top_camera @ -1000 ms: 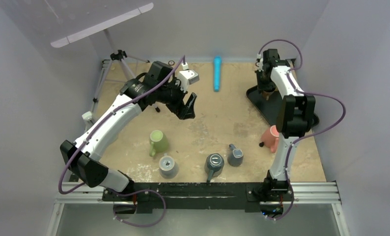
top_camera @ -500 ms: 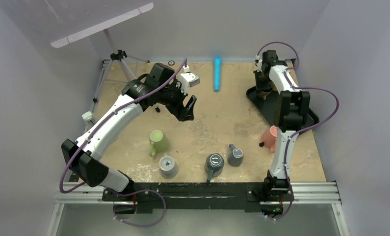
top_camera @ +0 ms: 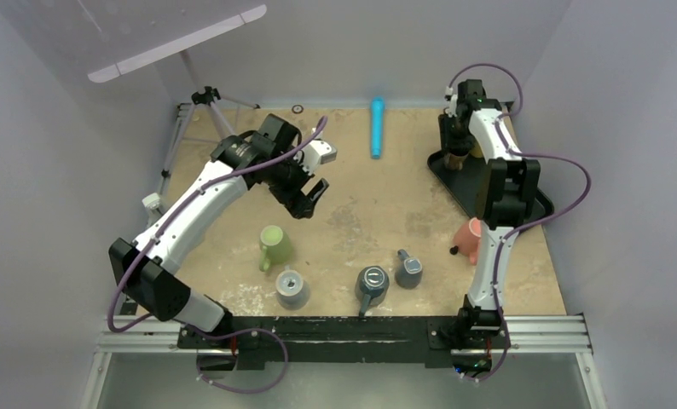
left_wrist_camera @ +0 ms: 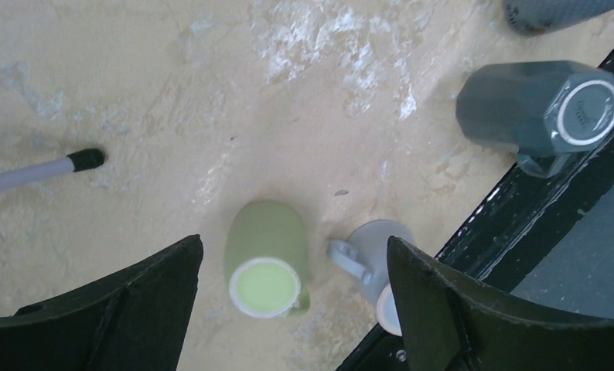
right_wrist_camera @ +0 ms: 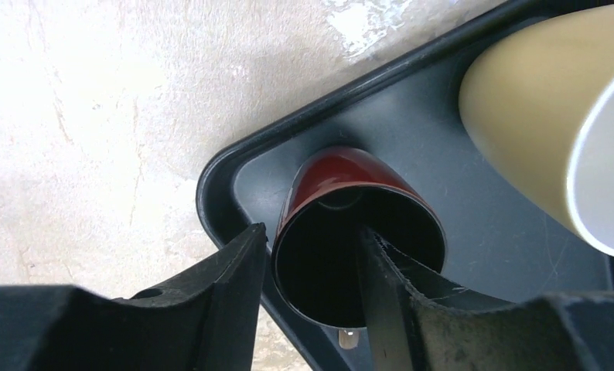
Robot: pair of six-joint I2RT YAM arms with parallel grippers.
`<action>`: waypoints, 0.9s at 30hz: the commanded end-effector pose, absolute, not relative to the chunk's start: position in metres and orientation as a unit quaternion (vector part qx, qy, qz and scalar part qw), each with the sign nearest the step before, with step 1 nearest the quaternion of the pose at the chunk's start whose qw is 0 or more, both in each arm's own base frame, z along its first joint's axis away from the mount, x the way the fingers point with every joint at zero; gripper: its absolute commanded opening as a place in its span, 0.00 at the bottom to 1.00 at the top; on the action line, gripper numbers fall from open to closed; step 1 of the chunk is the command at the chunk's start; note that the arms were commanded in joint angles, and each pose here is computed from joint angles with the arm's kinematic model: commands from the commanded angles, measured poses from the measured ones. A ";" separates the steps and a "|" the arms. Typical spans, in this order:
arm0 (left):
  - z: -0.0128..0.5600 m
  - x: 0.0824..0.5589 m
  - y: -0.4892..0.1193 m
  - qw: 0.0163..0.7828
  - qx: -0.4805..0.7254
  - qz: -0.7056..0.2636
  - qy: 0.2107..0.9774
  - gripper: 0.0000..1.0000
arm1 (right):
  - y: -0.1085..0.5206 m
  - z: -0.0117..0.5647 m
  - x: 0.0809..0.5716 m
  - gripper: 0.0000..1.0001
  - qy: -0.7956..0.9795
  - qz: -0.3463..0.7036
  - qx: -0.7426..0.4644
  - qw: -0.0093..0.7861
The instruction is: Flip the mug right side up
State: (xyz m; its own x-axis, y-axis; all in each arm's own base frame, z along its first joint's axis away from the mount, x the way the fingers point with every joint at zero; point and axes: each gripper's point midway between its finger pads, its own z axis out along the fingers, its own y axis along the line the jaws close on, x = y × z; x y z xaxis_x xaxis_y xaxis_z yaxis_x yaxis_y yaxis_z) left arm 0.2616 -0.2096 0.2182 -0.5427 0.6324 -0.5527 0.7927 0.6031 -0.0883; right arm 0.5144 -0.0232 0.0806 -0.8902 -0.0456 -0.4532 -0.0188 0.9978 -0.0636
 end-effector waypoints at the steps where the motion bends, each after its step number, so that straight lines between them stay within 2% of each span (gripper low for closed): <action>1: 0.213 0.252 -0.167 0.218 0.419 -0.116 0.874 0.93 | -0.029 0.150 0.524 0.50 0.952 -0.045 -0.008 0.302; 6: 0.196 0.230 -0.110 0.180 0.396 -0.073 0.897 0.92 | -0.032 0.190 0.511 0.54 0.942 -0.059 0.010 0.330; 11: 0.168 0.193 -0.066 0.117 0.373 -0.055 0.919 0.78 | -0.022 0.226 0.488 0.59 0.933 -0.047 0.018 0.355; 14: 0.149 0.178 -0.062 0.100 0.363 -0.064 0.924 0.77 | -0.002 0.240 0.477 0.62 0.926 -0.033 0.022 0.376; 18: 0.120 0.180 -0.067 0.090 0.347 -0.066 0.931 0.75 | 0.020 0.254 0.467 0.67 0.919 -0.009 0.024 0.393; 21: 0.114 0.195 -0.057 0.090 0.335 -0.024 0.938 0.75 | 0.038 0.274 0.463 0.73 0.905 0.008 0.023 0.424; 24: 0.108 0.209 -0.057 0.104 0.353 -0.012 0.930 0.75 | 0.050 0.286 0.459 0.76 0.893 0.027 0.027 0.449; 25: 0.105 0.213 -0.057 0.104 0.354 -0.006 0.930 0.76 | 0.053 0.288 0.457 0.81 0.890 0.033 0.029 0.455; 27: 0.105 0.215 -0.061 0.100 0.358 -0.011 0.928 0.76 | 0.057 0.290 0.453 0.84 0.885 0.042 0.030 0.462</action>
State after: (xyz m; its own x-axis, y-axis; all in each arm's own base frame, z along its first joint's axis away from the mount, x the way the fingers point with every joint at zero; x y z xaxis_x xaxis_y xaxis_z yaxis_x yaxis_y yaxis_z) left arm 0.1933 -0.0572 0.1055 -0.7480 0.6461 -0.1518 0.6543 0.7562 -0.0057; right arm 0.4542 0.0483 0.2574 -0.6710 0.0227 -0.7411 0.0061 0.9997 0.0251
